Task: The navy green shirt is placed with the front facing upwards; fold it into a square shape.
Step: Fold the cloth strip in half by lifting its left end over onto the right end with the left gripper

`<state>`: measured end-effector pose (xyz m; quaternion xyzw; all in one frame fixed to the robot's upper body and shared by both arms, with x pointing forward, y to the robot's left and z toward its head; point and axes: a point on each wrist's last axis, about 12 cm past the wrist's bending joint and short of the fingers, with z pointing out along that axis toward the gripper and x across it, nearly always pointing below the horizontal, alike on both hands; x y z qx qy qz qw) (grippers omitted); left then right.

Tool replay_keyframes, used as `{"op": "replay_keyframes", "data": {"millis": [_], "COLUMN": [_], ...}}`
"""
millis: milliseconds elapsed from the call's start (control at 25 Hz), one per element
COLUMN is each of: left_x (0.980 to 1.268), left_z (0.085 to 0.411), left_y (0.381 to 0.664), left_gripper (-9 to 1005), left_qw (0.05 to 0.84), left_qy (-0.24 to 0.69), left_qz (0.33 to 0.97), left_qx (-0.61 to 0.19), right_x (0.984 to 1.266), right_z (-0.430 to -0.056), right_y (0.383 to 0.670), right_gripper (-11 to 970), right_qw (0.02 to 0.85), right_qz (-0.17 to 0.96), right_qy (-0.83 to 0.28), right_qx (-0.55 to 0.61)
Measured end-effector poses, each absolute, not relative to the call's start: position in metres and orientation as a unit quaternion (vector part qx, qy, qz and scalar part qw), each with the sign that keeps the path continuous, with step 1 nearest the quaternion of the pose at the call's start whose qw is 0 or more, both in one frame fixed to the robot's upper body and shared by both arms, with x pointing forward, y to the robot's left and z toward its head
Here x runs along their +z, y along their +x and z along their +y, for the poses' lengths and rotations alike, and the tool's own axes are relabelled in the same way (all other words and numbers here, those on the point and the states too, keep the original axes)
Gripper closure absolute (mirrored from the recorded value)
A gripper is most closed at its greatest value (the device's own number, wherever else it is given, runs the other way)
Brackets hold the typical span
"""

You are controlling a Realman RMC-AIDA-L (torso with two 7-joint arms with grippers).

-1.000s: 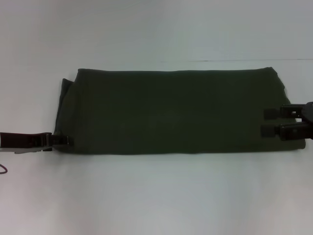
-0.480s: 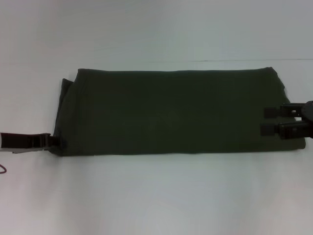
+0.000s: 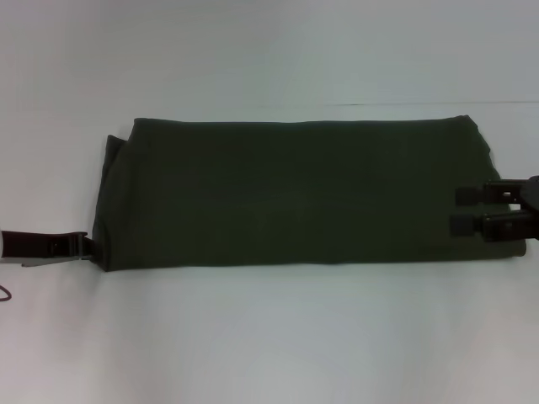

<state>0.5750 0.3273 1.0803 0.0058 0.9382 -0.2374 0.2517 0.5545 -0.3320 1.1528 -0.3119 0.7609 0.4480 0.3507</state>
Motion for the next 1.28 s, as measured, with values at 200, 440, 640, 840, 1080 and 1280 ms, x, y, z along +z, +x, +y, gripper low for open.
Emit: {"op": "replay_keyframes", "data": {"millis": [200,440,640,840,1080,1280], "left_x": [1.081,1.082,1.086,1.087,1.091,1.095], "left_z": [0.33,0.335,0.35,0.369,0.399,0.428], "left_y": [0.574,0.573,0.568,0.559,0.545,0.529], "left_gripper": [981,985,987,985,986,987], "left_qw": [0.253,0.256,0.27,0.283,0.299,0.31], "left_qy": [0.004,0.001,-0.021,-0.049,-0.084,-0.122], "left_qz": [0.939,0.939,0.937,0.935,0.933,0.93], "left_qx": [-0.234,-0.23,-0.219,-0.21,-0.183,-0.155], "right_x": [1.153,1.152,1.151,1.15,1.15,1.151], "right_z": [-0.334,-0.334,-0.333,-0.329,-0.321,-0.313], "right_y": [0.554,0.553,0.553,0.555,0.56,0.564], "right_gripper": [43,43,43,44,44,44], "right_qw": [0.354,0.354,0.359,0.364,0.367,0.369], "right_qz": [0.761,0.761,0.76,0.756,0.752,0.749], "right_qy": [-0.307,-0.306,-0.3,-0.297,-0.297,-0.299], "right_qx": [0.449,0.451,0.452,0.455,0.46,0.462]}}
